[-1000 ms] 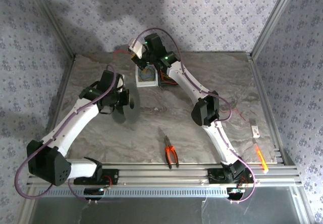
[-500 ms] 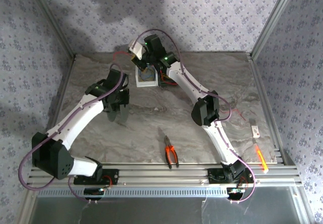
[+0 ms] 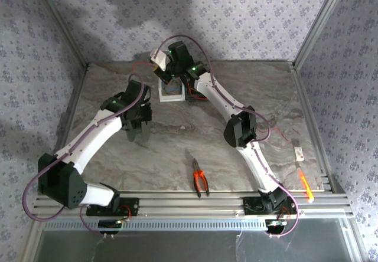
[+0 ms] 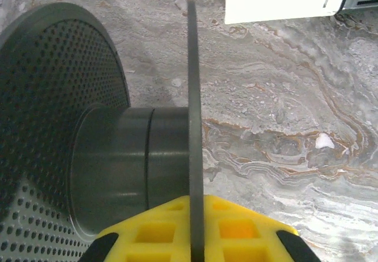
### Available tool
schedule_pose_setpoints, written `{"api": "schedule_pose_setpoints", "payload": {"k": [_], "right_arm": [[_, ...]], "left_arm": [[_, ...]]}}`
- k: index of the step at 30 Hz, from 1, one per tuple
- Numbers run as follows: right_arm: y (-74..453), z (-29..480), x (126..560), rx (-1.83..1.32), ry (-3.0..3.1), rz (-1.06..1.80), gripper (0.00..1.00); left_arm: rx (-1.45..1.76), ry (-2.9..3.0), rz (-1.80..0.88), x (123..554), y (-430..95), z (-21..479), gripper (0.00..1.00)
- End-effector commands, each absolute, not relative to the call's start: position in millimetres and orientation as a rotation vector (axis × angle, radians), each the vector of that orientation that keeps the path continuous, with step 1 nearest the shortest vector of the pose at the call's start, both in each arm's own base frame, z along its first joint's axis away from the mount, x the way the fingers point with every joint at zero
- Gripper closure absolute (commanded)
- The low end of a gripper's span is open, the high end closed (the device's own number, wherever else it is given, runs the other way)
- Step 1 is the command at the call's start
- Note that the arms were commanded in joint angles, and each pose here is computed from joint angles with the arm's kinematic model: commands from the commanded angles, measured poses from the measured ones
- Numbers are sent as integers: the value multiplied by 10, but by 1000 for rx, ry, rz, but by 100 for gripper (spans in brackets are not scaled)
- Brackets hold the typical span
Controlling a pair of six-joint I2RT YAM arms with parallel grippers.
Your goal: Wrap the cables
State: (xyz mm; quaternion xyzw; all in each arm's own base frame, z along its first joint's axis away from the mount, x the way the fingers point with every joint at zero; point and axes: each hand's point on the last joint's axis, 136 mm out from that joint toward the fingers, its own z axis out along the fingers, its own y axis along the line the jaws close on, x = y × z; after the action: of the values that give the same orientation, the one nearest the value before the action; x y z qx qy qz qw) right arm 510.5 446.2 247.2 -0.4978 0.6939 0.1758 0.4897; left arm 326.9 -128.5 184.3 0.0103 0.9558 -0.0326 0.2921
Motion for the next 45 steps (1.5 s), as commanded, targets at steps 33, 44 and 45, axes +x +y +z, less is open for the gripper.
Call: {"api": "schedule_pose_setpoints", "payload": {"k": [33, 44, 45], "right_arm": [[4487, 2412, 4844, -1477, 1372, 186, 100], [4682, 2100, 4484, -1612, 1342, 143, 100], [4695, 2072, 4470, -1617, 1341, 129, 100]], "left_arm": [[-77, 2646, -97, 2663, -609, 2025, 62], [-59, 2669, -51, 2864, -623, 1915, 98], [-56, 2667, -41, 2890, -616, 1932, 100]]}}
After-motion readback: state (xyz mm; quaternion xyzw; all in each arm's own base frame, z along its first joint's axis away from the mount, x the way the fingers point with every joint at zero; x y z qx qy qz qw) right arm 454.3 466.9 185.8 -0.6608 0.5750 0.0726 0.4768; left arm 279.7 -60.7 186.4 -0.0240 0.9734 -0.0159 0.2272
